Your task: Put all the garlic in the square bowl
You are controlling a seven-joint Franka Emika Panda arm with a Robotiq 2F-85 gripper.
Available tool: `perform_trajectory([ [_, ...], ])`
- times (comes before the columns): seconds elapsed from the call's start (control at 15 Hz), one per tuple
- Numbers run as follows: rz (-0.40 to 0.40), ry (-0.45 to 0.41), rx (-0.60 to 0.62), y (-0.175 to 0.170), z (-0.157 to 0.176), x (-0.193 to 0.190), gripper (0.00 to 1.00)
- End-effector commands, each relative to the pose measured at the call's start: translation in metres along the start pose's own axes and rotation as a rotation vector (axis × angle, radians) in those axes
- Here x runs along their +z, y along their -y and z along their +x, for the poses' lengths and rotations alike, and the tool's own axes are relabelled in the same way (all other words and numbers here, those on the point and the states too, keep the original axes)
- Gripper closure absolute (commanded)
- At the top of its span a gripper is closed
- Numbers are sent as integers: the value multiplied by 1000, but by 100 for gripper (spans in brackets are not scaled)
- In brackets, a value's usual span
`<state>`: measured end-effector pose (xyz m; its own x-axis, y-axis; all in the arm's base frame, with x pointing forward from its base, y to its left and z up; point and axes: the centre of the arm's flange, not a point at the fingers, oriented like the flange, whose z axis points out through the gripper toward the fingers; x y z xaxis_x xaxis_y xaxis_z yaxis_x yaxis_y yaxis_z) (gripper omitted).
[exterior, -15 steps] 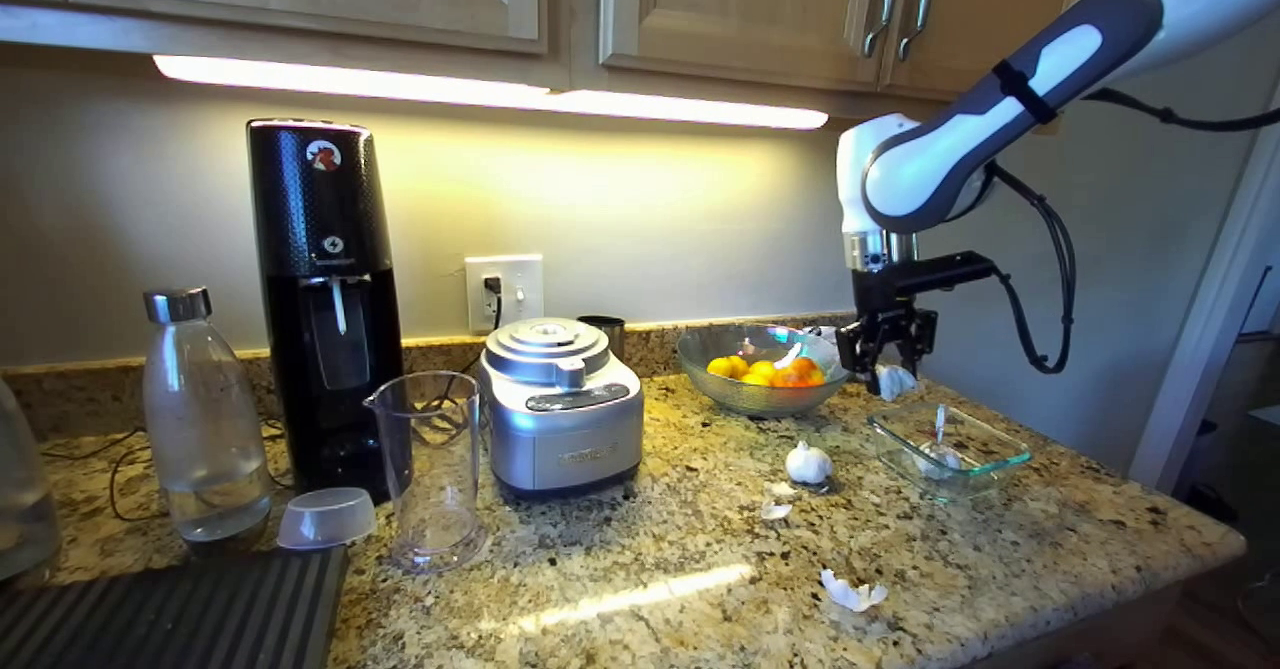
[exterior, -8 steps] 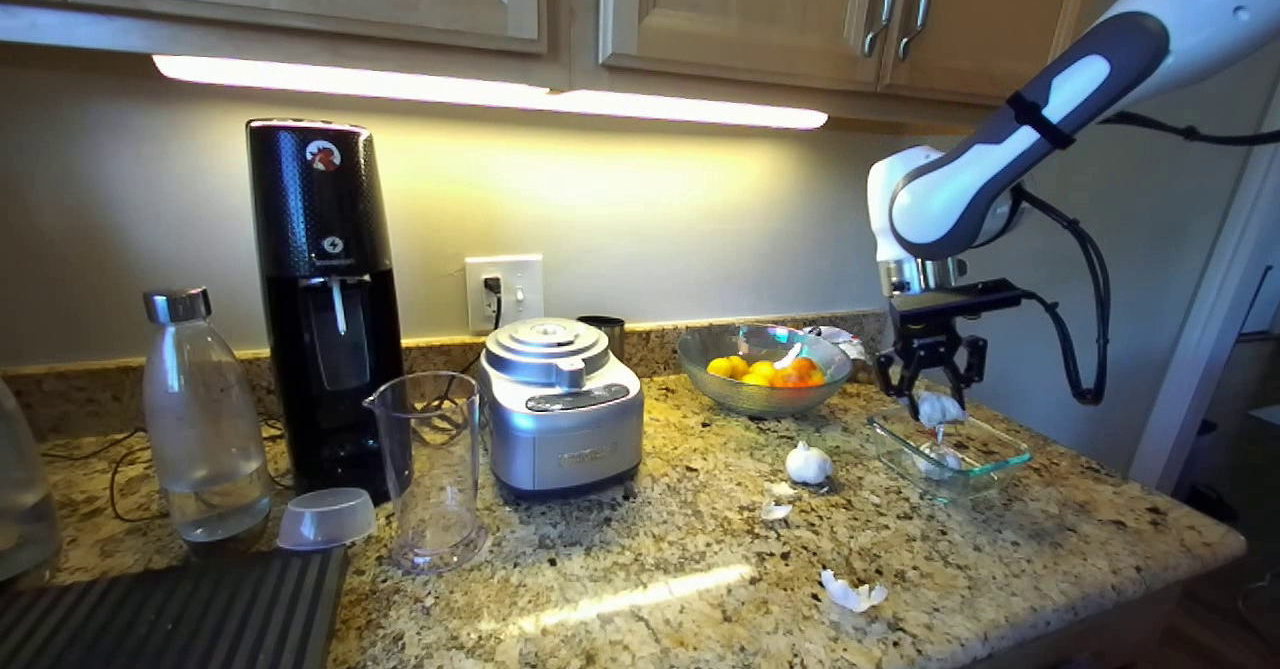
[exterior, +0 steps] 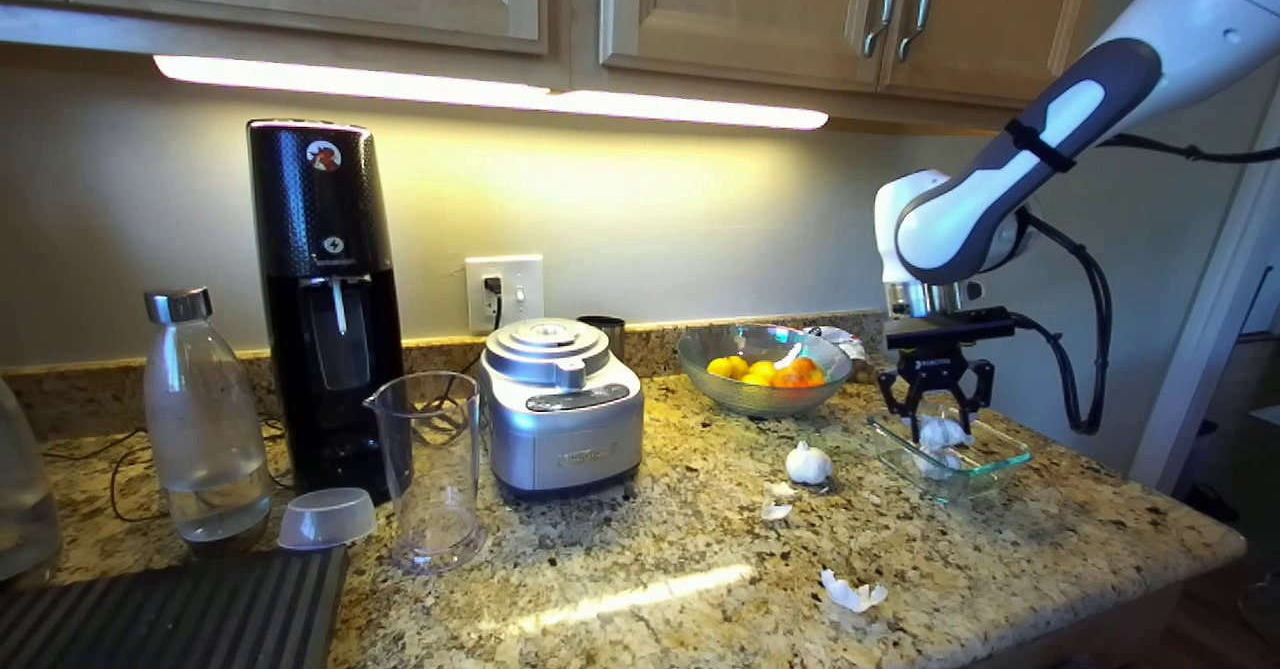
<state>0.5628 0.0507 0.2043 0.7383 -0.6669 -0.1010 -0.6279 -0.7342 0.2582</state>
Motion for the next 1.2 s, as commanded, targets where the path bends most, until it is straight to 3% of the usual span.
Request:
perform_trajectory([
  [0.0, 58, -24, 56, -11, -8, -9, 6],
  [0.2, 104, -66, 52, -12, -11, -25, 0],
  [0.67, 232, -132, -20, 6, -28, -66, 0],
  [0.93, 304, -151, -153, 44, -36, -78, 0],
  [1.13, 331, -89, -292, 71, -47, -71, 0],
])
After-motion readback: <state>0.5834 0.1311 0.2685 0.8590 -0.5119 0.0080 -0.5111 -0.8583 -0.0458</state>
